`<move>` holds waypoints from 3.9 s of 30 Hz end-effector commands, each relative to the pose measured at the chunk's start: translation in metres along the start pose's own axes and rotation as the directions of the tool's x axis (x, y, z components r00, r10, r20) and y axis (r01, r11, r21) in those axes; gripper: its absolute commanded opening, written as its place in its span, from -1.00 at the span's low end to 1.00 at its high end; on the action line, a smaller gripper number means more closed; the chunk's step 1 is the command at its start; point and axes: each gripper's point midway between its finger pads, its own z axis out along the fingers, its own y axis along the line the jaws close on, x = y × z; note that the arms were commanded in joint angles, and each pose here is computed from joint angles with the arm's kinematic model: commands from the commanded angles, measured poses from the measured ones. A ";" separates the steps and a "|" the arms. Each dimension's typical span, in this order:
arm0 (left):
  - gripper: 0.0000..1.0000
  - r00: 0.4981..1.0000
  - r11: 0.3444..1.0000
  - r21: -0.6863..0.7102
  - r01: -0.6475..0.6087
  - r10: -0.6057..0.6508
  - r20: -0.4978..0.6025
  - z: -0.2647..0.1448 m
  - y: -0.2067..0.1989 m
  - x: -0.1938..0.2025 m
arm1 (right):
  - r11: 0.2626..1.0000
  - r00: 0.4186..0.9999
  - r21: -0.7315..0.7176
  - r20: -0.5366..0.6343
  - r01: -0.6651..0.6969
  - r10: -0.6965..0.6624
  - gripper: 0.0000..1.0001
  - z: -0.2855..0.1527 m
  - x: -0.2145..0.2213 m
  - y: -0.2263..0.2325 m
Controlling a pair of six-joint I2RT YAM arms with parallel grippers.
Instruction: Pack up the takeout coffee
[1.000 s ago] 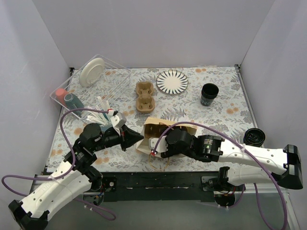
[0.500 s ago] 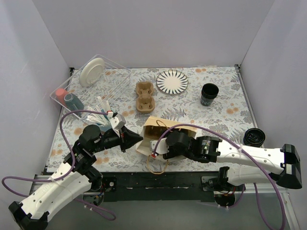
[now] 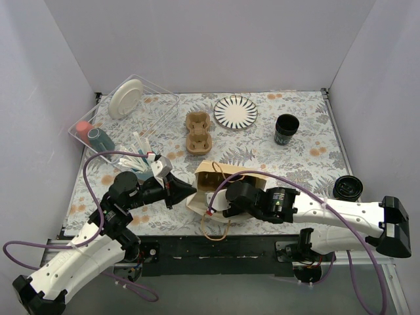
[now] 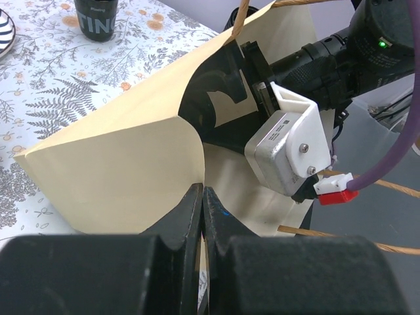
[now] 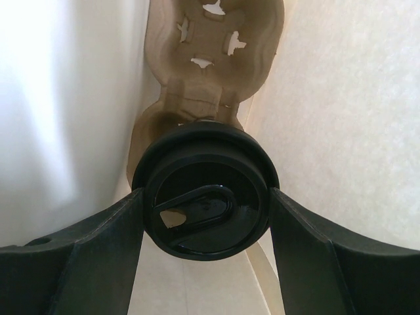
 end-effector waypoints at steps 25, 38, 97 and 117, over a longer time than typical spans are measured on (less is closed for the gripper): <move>-1.00 1.000 0.997 0.079 -0.013 0.013 0.005 -0.005 -0.014 0.007 | 0.993 0.983 0.067 0.162 -0.096 0.084 -0.39 -0.001 -0.035 -0.023; -1.00 1.000 0.998 0.068 -0.002 0.002 -0.009 -0.010 -0.014 0.015 | 0.987 0.985 0.065 0.110 -0.144 0.136 -0.39 0.018 -0.018 -0.002; -1.00 0.998 0.995 0.087 -0.043 0.047 -0.041 -0.004 -0.015 0.004 | 0.993 0.995 0.069 -0.025 -0.097 0.099 -0.39 0.015 0.024 0.011; -1.00 0.999 0.995 0.095 -0.017 0.021 -0.040 -0.005 -0.017 0.008 | 0.988 0.992 0.087 -0.006 -0.125 0.126 -0.39 0.031 0.032 0.014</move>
